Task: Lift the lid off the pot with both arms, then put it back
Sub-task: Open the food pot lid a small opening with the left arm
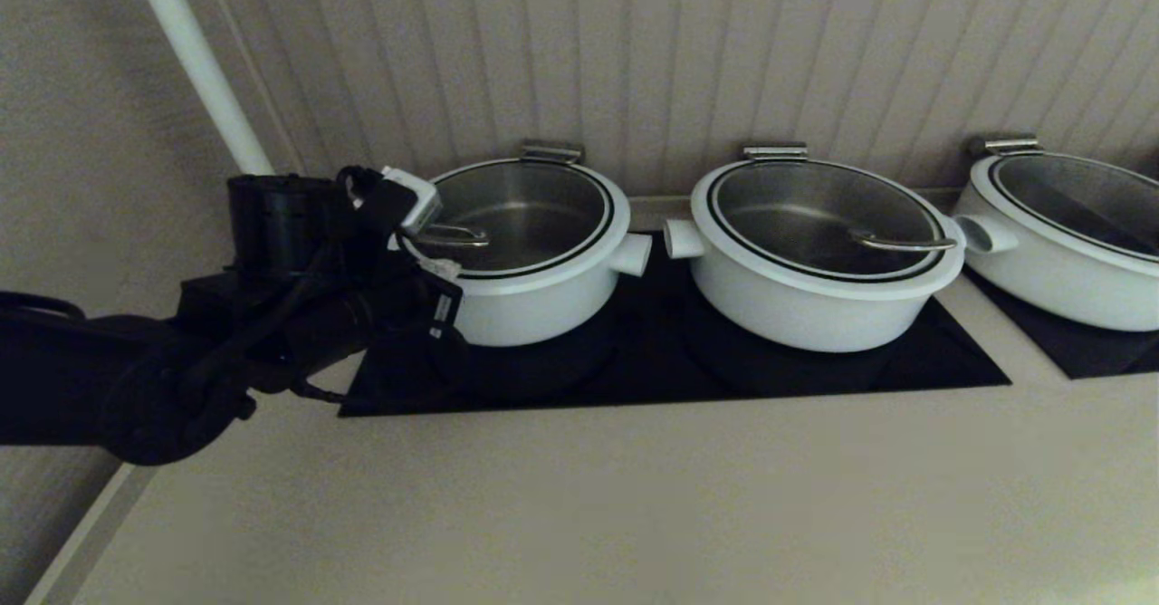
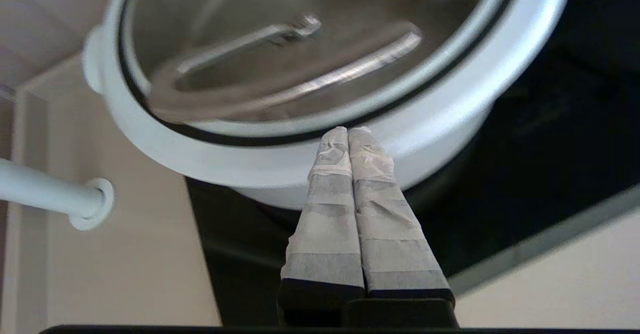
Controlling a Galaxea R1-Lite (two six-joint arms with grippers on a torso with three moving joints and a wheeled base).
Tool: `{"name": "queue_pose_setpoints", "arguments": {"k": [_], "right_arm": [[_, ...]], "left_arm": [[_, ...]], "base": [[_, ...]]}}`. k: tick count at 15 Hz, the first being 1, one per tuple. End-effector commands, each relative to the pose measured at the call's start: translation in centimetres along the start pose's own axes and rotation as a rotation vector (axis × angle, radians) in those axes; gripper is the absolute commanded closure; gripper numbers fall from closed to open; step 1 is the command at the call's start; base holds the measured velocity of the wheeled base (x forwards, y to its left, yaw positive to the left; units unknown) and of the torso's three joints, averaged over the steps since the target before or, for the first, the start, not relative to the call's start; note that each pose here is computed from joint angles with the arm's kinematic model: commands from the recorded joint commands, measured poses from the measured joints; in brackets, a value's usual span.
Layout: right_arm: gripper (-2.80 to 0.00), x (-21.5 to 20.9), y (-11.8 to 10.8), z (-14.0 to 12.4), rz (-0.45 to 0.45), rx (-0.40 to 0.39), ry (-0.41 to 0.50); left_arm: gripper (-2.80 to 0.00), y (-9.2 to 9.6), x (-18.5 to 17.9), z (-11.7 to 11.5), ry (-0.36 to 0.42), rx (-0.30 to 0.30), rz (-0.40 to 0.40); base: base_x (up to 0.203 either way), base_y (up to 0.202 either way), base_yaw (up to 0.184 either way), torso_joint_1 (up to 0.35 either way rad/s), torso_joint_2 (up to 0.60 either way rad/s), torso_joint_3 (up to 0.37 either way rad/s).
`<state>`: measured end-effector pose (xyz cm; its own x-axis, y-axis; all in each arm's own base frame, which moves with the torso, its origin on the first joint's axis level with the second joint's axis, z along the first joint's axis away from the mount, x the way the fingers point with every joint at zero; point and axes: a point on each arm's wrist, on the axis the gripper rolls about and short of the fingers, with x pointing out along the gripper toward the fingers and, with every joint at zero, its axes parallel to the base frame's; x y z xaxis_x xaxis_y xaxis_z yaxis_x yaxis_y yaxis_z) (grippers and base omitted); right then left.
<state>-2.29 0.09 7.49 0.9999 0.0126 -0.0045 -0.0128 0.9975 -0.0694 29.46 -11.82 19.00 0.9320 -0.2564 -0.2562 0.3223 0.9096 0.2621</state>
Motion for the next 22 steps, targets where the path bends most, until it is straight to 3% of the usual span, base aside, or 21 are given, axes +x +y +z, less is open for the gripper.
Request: {"name": "queue_pose_setpoints", "arguments": {"k": [1,19,22], "right_arm": [[0.0,0.0,0.0,0.0,0.001,-0.002,0.002],[0.0,0.0,0.0,0.0,0.0,-0.004,0.002],[0.0,0.0,0.0,0.0,-0.002,-0.004,0.002]], "left_arm": [[0.0,0.5,0.5,-0.4,0.005,-0.003,0.019],[0.0,1.4,2.1,0.0,-0.004,-0.017,0.069],[0.0,1.5,3.0,0.1,-0.068,-0.021,0.106]], "base": [[0.0,0.0,0.0,0.0,0.0,0.0],[0.0,0.0,0.0,0.0,0.0,0.0],[0.0,0.0,0.0,0.0,0.0,0.0]]}}
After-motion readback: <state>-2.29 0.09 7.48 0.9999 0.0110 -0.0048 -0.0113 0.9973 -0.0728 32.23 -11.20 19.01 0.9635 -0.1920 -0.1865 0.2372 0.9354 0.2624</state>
